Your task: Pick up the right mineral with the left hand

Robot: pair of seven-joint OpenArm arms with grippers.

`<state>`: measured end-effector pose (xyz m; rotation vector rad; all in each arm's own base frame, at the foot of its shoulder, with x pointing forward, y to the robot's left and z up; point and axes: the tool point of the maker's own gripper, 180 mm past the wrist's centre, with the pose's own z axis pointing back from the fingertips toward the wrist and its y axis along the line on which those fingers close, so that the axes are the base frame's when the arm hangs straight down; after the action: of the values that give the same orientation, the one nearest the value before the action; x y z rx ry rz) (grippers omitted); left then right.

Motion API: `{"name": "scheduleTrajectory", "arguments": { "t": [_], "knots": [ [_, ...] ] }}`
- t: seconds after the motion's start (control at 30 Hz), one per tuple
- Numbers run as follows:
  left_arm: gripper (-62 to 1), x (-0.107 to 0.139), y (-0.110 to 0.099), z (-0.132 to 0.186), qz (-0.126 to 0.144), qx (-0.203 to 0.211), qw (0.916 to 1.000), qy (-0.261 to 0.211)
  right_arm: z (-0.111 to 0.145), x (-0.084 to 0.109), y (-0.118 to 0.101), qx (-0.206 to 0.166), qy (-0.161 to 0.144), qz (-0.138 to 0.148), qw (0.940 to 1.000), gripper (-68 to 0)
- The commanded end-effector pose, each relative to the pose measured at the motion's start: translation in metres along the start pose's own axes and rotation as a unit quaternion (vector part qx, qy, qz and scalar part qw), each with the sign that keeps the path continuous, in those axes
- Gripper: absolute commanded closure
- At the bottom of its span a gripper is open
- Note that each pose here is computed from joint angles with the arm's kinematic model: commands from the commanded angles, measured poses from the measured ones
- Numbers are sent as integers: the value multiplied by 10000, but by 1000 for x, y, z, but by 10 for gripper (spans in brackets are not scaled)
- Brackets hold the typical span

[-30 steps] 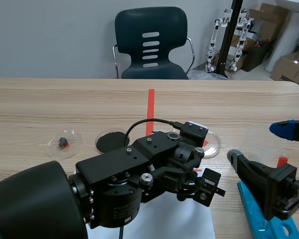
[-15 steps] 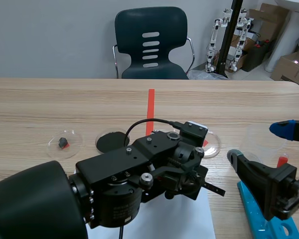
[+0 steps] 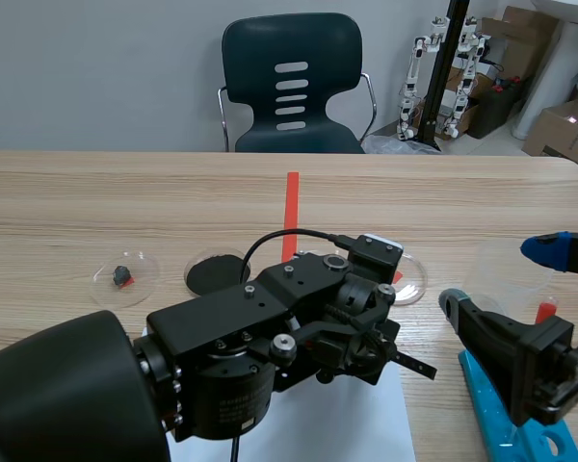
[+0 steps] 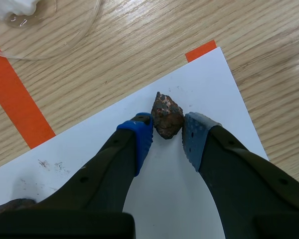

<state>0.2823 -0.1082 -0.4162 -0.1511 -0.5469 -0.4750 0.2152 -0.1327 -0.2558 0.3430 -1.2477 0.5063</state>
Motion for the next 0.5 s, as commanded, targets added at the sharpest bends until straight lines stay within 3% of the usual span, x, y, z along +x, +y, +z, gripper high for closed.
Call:
{"name": "scheduleTrajectory", "arguments": {
  "t": [0.0, 0.47],
  "knots": [
    [-130, 19, -16, 7, 59, -158, 9997, -195, 0, 12, 0, 13, -200, 31, 9998, -591],
    [-130, 38, -26, 28, 103, -426, 9971, -619, 0, 12, 0, 13, -199, 33, 9998, -591]
  ]
}}
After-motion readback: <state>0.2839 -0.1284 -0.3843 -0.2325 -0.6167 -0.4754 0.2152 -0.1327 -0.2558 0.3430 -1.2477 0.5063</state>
